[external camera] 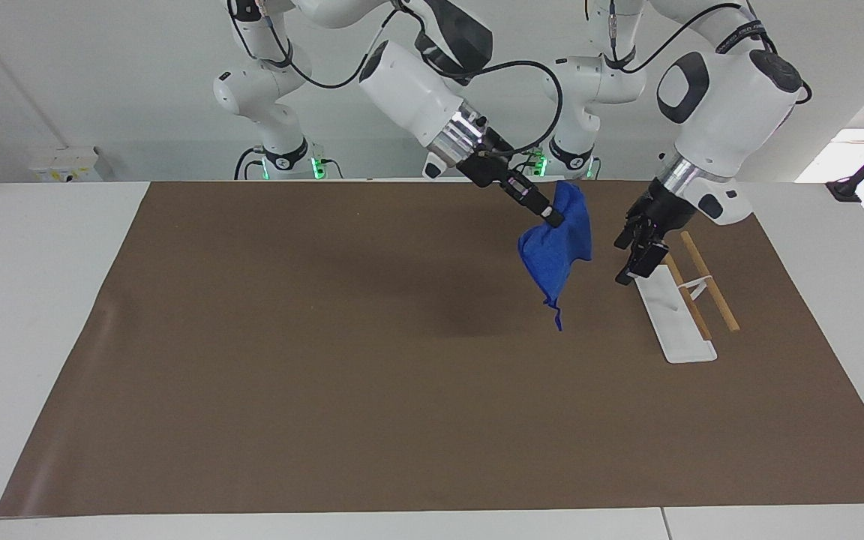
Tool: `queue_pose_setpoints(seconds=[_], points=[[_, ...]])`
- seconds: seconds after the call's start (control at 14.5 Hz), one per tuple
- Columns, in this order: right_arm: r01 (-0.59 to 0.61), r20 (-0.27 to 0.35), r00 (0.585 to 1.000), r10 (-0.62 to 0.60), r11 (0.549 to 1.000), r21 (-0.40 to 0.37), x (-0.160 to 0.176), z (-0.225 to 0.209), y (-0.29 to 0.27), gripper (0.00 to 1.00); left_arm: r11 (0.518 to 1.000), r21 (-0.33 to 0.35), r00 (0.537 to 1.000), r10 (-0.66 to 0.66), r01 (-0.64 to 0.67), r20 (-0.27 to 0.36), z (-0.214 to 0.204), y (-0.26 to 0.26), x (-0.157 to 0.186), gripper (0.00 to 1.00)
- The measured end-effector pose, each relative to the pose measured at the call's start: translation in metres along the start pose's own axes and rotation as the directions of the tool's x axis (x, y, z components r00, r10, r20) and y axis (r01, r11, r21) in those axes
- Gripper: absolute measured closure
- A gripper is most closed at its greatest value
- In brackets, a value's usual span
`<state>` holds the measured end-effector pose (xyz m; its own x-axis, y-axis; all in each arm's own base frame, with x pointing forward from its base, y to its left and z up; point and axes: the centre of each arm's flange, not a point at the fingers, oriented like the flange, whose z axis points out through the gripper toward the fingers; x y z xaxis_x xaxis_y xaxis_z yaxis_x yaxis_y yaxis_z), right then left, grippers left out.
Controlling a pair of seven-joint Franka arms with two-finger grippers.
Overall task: Right arm passes towel to left arm to hang
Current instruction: 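Grasp the towel with the left gripper beside the right gripper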
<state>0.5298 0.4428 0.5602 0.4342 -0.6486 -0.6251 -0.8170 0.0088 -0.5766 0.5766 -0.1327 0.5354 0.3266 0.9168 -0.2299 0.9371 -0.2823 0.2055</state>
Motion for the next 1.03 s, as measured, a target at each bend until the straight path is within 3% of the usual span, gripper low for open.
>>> queue_pose_setpoints(seconds=[0.62, 1.03], points=[[-0.002, -0.005, 1.0, 0.002, 1.0, -0.002, 0.003, 0.002, 0.001, 0.96, 0.979, 0.109, 0.978, -0.184, 0.173, 0.102, 0.028, -0.005, -0.018, 0.0], [-0.002, -0.005, 1.0, 0.002, 1.0, -0.002, 0.003, 0.002, 0.001, 0.96, 0.962, 0.183, 0.967, -0.224, 0.2, 0.12, 0.046, -0.02, -0.019, 0.0]])
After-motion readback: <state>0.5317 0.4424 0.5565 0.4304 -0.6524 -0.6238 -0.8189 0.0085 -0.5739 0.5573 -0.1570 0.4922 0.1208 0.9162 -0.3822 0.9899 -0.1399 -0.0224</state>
